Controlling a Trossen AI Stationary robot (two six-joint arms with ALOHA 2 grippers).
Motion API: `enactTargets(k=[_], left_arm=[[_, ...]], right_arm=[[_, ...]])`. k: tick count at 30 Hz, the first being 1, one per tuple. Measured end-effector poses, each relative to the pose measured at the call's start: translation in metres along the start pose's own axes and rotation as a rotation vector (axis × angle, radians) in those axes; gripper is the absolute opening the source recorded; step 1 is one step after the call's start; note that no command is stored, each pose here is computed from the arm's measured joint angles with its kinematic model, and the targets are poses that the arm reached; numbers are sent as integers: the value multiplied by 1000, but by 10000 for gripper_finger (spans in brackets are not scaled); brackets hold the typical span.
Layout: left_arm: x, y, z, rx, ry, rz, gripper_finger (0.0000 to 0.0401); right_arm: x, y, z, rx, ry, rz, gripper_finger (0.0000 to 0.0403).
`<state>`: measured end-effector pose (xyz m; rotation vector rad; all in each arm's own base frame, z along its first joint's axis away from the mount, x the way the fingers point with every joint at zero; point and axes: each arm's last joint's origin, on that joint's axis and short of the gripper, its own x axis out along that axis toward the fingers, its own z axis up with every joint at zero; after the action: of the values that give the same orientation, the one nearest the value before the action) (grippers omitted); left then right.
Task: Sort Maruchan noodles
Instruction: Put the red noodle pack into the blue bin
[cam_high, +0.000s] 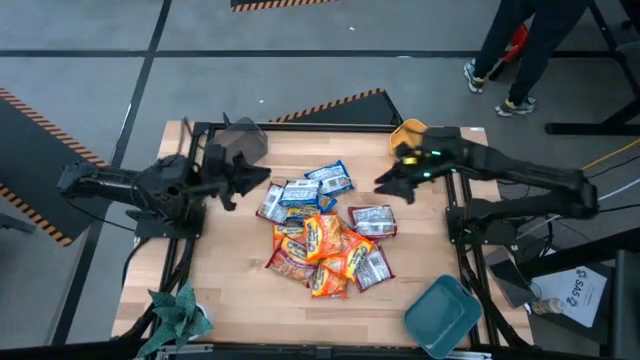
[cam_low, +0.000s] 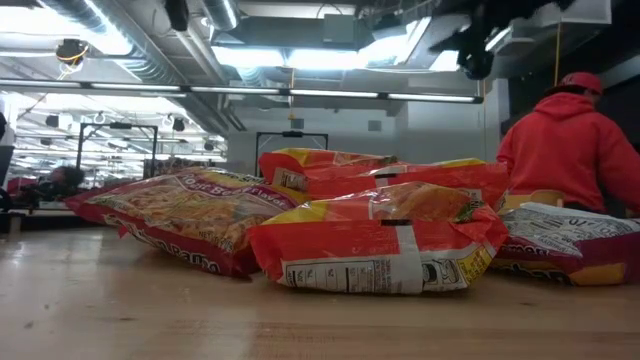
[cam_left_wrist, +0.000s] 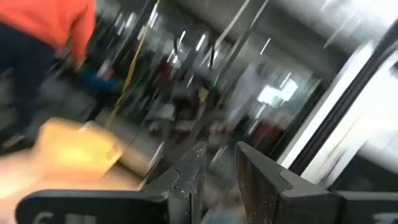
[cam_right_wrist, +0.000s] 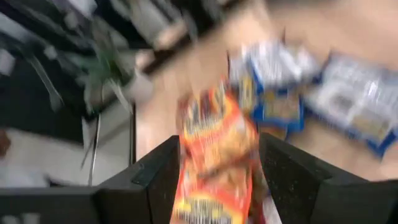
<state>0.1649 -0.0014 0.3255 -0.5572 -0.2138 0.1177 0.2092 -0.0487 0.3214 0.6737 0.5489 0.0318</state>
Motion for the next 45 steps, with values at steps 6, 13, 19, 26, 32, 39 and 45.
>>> enactTargets(k=[6, 13, 19, 26, 32, 39, 45], left_arm=[[3, -7, 13, 200, 202, 145, 82], [0, 9, 4, 240, 334, 263, 82], [7, 18, -9, 211, 404, 253, 82], [20, 24, -22, 250, 458, 283, 82], [30, 26, -31, 243, 504, 257, 82], [33, 26, -32, 240, 497, 249, 82], [33, 26, -31, 235, 487, 249, 83]], right_arm=[[61, -22, 16, -173, 162, 10, 205], [110, -38, 15, -368, 375, -163, 205], [103, -45, -3, -292, 672, -445, 205], [100, -57, -25, -211, 778, -486, 205], [106, -74, -53, -149, 819, -396, 246], [114, -86, -62, -196, 743, -454, 349], [119, -92, -72, -199, 720, -415, 370]])
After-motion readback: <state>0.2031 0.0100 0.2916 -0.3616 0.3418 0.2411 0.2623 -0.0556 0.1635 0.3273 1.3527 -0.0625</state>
